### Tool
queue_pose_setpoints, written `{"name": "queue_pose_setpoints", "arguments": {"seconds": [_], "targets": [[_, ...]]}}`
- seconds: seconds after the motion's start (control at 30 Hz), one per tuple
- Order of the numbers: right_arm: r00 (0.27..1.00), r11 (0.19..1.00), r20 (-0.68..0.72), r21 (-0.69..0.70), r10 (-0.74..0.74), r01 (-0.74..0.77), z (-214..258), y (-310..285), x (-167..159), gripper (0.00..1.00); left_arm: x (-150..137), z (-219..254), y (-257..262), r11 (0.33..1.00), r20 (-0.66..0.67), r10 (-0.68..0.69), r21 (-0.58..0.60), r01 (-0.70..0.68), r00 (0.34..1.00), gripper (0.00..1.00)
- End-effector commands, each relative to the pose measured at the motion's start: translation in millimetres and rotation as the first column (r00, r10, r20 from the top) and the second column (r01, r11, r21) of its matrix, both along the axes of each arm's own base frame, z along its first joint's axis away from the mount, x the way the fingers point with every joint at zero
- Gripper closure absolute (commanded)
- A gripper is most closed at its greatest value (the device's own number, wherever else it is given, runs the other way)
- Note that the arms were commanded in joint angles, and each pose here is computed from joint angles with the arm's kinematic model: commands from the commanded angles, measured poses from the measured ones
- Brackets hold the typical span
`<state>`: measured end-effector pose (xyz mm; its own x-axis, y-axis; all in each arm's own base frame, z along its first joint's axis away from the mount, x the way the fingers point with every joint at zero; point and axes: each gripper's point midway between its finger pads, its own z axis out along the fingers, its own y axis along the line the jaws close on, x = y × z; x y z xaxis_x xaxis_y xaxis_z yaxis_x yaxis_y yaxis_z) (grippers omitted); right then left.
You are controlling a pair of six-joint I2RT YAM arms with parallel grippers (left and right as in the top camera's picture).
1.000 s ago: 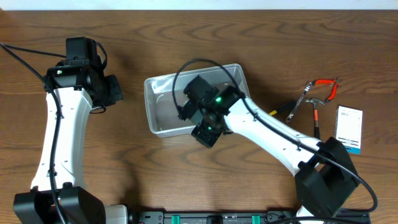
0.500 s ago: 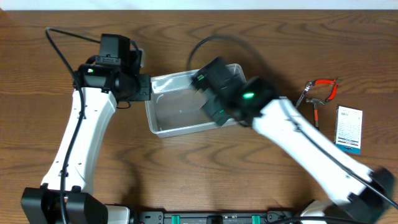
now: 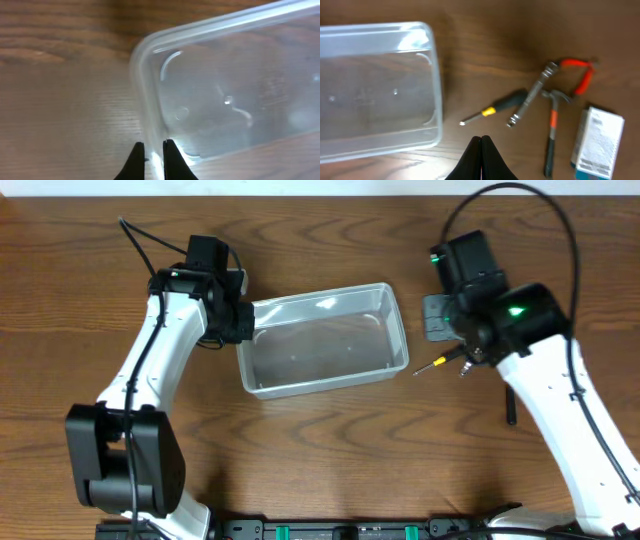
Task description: Pack container
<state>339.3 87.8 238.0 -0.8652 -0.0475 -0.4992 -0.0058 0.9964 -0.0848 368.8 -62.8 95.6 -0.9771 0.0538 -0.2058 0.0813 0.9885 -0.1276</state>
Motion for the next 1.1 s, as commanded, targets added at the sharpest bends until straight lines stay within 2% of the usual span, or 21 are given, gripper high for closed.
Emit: {"name": "queue_pose_setpoints", "arguments": {"seconds": [0.0,0.4,0.57,0.6,0.63,0.7,0.77,0.8,0.83,0.9,0.97,1.07], "targets": [[0.996,0.996,0.018,0.007,-0.087,0.087,10.0,-21.2,-3.5,0.97,0.1,-15.6,-4.6,1.0,-0.035,-0.026,-0.003,0.026,0.999,0.94],[0.994,0.995,-0.027,-0.005,-0.104,0.104,4.8,-29.9,-11.9,0.98,37.4,-9.7,-8.8,0.999,0.113,-0.025,-0.017,0.027,0.993,0.94],[0.994,0.995,-0.03,-0.003,-0.103,0.103,4.4,-29.4,-12.4,0.98,39.6,-8.7,-9.1,0.999,0.123,-0.025,-0.018,0.027,0.992,0.93],[0.994,0.995,-0.029,-0.003,-0.102,0.102,4.5,-29.4,-12.3,0.98,39.2,-8.3,-9.0,0.999,0.123,-0.025,-0.017,0.027,0.992,0.85],[0.994,0.995,-0.027,-0.002,-0.102,0.102,4.8,-29.2,-11.7,0.97,39.1,-7.3,-9.0,0.999,0.125,-0.025,-0.018,0.027,0.992,0.83],[0.995,0.995,-0.02,0.001,-0.102,0.102,5.6,-28.7,-10.1,0.94,39.9,-2.1,-8.9,0.999,0.139,-0.024,-0.018,0.027,0.99,0.65],[0.995,0.996,-0.018,0.007,-0.094,0.094,5.8,-27.1,-9.5,0.76,42.5,8.5,-6.6,1.0,0.168,-0.021,-0.006,0.022,0.986,0.52],[0.996,0.996,-0.019,0.009,-0.091,0.091,5.7,-26.5,-9.5,0.75,43.8,15.7,-6.3,1.0,0.188,-0.025,-0.004,0.026,0.982,0.44],[0.996,0.996,-0.02,0.007,-0.089,0.089,5.7,-26.6,-9.7,0.77,45.2,24.9,-6.4,0.999,0.213,-0.035,-0.002,0.037,0.976,0.36],[0.997,0.997,-0.021,0.0,-0.076,0.076,5.6,-26.7,-9.7,0.83,47.4,47.2,-5.7,0.999,0.271,-0.054,0.009,0.054,0.961,0.28],[0.997,0.997,-0.019,0.001,-0.076,0.076,6.2,-26.7,-9.7,0.83,48.7,74.9,-0.8,0.999,0.34,-0.051,0.032,0.042,0.939,0.18],[0.986,0.986,-0.012,0.028,-0.167,0.167,7.7,-32.1,-11.1,0.81,39.5,114.9,6.0,0.999,0.415,-0.039,0.048,0.021,0.909,0.1]]}}
